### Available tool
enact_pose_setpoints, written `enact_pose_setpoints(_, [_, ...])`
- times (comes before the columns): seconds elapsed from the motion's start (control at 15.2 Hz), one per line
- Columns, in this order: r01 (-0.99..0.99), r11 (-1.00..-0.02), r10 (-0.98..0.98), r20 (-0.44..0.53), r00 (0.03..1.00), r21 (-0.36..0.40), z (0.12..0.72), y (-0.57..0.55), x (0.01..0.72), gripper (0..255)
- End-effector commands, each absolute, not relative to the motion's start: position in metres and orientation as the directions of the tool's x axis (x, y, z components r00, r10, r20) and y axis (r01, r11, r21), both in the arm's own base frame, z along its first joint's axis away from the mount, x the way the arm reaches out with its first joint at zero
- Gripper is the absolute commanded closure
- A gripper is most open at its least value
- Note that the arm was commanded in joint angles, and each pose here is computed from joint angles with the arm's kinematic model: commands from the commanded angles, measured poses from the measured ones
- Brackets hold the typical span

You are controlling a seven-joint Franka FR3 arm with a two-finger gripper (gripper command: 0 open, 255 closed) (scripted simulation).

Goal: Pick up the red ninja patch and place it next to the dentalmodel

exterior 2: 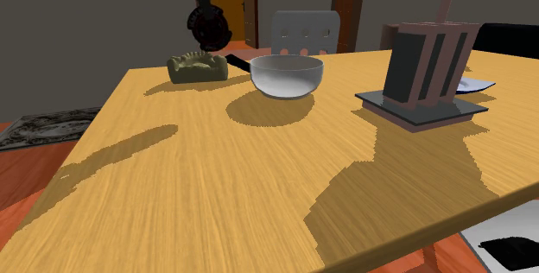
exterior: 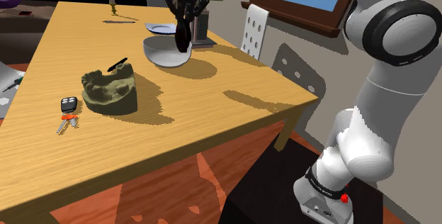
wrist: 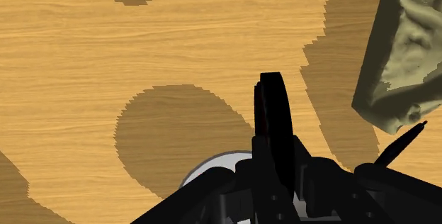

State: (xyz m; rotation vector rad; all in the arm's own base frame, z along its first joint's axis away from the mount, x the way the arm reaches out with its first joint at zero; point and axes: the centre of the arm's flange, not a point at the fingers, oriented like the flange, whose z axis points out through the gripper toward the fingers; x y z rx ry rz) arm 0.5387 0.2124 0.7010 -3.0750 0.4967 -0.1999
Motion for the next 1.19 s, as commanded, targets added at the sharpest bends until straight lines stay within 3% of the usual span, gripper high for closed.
enact_pose_setpoints(0.0, [-0.312,-0.949,-0.315,0.123,0.941,-0.041,0.689,0.212,0.537,255])
enact_pose_setpoints(1.12, [-0.312,-0.949,-0.315,0.123,0.941,-0.041,0.6,0.212,0.537,255])
